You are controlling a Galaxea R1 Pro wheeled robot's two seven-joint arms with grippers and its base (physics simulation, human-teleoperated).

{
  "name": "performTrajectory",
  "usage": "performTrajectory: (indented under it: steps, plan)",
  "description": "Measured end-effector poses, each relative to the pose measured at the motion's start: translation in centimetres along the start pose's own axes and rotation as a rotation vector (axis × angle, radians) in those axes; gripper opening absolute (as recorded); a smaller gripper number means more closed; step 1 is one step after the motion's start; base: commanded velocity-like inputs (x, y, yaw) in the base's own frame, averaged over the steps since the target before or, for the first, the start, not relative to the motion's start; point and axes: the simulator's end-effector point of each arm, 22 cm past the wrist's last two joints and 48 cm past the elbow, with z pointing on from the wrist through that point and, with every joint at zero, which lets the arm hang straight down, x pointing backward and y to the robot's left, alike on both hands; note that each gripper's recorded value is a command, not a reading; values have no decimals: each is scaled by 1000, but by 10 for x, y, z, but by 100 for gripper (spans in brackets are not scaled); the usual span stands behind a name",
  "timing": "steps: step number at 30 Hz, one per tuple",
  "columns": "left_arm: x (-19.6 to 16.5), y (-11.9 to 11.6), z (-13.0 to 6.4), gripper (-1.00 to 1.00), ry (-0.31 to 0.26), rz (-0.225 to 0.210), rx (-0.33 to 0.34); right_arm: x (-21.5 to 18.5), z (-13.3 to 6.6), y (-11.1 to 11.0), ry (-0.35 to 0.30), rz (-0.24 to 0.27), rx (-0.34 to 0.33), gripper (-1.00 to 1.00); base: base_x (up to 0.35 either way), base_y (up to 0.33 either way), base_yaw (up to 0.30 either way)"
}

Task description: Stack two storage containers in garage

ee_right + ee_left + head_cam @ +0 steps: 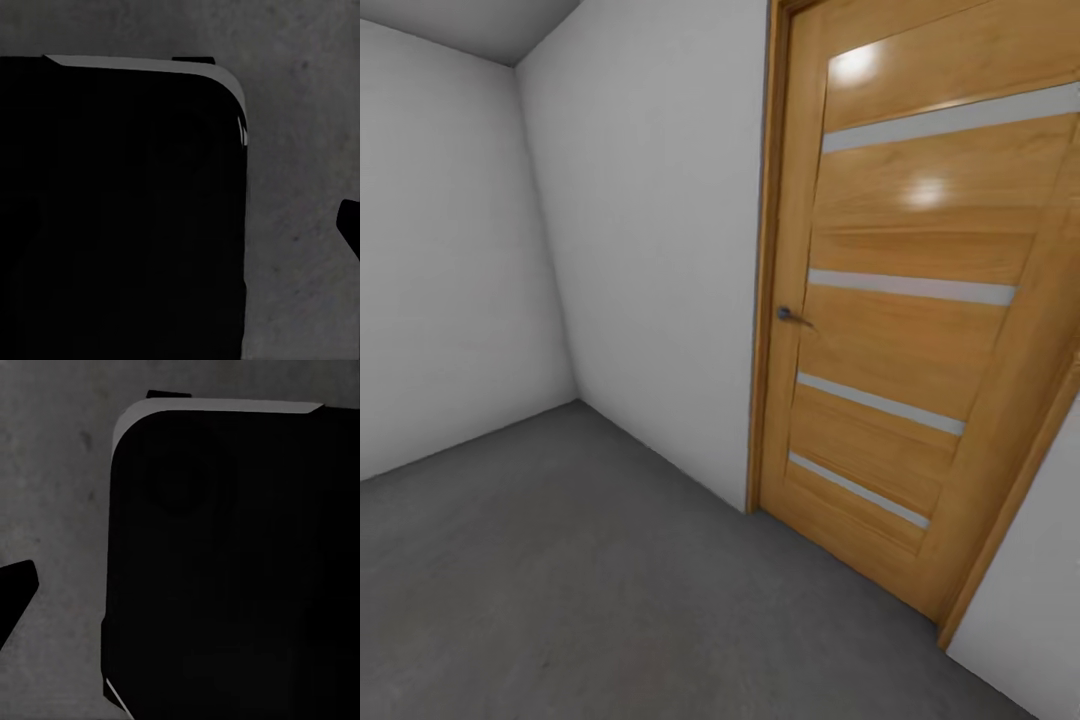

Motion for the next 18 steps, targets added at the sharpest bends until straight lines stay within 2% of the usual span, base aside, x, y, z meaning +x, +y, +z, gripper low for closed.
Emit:
performTrajectory:
  steps: [18]
  plan:
    - [0, 0, 0, 100, 0, -1, 0, 0, 0, -1, 0, 0, 1, 100, 223, 277, -294]
